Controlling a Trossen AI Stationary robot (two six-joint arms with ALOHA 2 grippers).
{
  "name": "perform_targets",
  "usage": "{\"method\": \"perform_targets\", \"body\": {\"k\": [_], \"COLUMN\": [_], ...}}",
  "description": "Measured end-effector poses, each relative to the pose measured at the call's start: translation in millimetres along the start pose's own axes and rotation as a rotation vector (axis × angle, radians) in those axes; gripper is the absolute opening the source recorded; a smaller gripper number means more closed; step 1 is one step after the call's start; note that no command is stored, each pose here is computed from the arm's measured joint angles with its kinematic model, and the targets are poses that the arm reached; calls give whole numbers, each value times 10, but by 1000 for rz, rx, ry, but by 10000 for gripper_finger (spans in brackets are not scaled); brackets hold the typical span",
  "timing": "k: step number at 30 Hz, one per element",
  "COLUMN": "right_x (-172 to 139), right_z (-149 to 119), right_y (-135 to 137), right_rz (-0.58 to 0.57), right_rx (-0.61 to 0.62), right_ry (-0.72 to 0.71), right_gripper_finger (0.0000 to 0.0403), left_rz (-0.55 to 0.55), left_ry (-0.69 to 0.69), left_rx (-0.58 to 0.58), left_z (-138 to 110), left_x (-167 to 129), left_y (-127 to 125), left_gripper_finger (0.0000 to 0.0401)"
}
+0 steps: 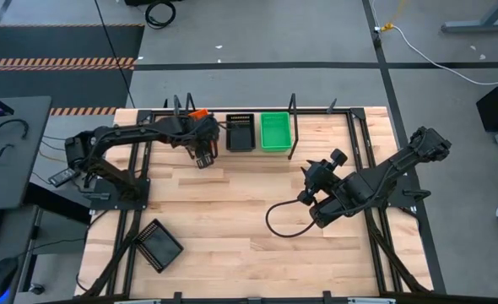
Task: Stack baskets on shelf by color
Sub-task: Stack the orange bin on top of the orange bin on the shelf
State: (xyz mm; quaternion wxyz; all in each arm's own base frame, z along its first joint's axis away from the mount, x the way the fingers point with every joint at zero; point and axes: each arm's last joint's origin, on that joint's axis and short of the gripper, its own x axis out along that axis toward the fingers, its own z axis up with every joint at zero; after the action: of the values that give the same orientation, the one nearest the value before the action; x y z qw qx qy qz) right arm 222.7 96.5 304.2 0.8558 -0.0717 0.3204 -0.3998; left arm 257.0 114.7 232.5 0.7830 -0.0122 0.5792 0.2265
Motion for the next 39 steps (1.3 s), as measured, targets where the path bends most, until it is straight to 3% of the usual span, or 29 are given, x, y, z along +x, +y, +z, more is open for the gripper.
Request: {"method": "perform_targets", "body": {"k": [4, 7, 11, 17, 22, 32, 39], "right_x": [0, 0, 0, 7, 13, 13, 13], "right_z": [0, 0, 0, 4, 8, 9, 9], "right_y": [0, 0, 0, -3, -3, -1, -1], "right_rz": [0, 0, -1, -4, -5, -3, -4], "right_rx": [0, 0, 0, -6, -1, 2, -9], "right_ry": [0, 0, -1, -2, -2, -2, -2], "right_gripper_finger": [126, 126, 126, 126, 126, 126, 126], "left_rz": [-7, -24, -24, -57, -47, -40, -99], "left_ry": [-21, -13, -38, -55, -61, -58, -76], "left_rx": [8, 88, 223, 248, 322, 309, 289], "left_z": [-44, -93, -95, -96, -91, -108, -105], "left_x": [106, 177, 200, 213, 214, 254, 252], "left_y": [41, 10, -60, -78, -68, 117, 98], "left_gripper_finger": [145, 140, 98, 19, 29, 21, 66]}}
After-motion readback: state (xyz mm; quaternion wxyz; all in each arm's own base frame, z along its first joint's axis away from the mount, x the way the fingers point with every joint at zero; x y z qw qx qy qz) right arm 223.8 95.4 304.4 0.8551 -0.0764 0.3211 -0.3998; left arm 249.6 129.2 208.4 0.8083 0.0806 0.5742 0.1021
